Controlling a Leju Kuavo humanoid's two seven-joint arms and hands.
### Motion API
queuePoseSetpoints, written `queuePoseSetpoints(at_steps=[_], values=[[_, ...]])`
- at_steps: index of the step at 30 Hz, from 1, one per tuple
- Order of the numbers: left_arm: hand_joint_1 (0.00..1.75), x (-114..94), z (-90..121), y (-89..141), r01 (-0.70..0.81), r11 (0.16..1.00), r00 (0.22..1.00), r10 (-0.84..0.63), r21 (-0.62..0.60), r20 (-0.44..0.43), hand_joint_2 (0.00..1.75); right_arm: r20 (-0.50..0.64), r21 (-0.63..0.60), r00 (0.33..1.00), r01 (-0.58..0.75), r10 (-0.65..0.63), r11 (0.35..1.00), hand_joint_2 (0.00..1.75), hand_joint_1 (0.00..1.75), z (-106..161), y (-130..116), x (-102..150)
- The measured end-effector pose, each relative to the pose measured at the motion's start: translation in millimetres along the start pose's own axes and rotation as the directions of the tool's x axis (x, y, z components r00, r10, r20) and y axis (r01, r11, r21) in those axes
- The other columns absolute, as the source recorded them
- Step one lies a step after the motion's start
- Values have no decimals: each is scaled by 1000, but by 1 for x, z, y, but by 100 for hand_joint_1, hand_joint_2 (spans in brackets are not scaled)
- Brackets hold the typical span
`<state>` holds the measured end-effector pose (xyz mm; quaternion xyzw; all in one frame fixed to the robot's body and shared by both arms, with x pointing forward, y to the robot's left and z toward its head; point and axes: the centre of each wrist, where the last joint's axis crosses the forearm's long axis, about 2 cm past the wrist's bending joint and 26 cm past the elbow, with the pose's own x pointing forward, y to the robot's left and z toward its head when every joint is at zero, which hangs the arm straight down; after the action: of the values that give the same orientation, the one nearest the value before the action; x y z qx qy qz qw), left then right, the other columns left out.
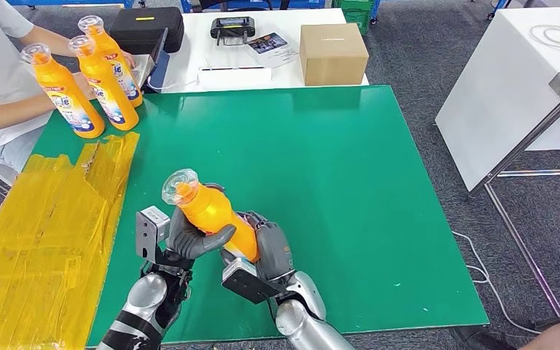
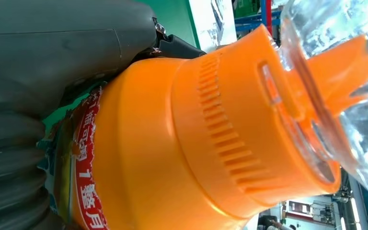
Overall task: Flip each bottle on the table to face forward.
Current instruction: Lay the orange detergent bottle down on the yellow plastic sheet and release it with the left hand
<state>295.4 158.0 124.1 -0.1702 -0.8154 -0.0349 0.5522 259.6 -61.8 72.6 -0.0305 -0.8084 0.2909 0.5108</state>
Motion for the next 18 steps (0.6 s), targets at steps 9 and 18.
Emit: queuePoseSetpoints(at_steps=[9, 18], values=[[175, 4, -1, 5, 13, 999, 1000, -14, 46, 23, 175, 12, -6, 1000, 27, -27, 1000, 175, 0, 1, 2, 2], [175, 33, 0, 56, 515, 771, 808, -583, 374, 88, 175, 74, -99, 970, 237, -230, 966, 87, 0, 14, -19, 22]])
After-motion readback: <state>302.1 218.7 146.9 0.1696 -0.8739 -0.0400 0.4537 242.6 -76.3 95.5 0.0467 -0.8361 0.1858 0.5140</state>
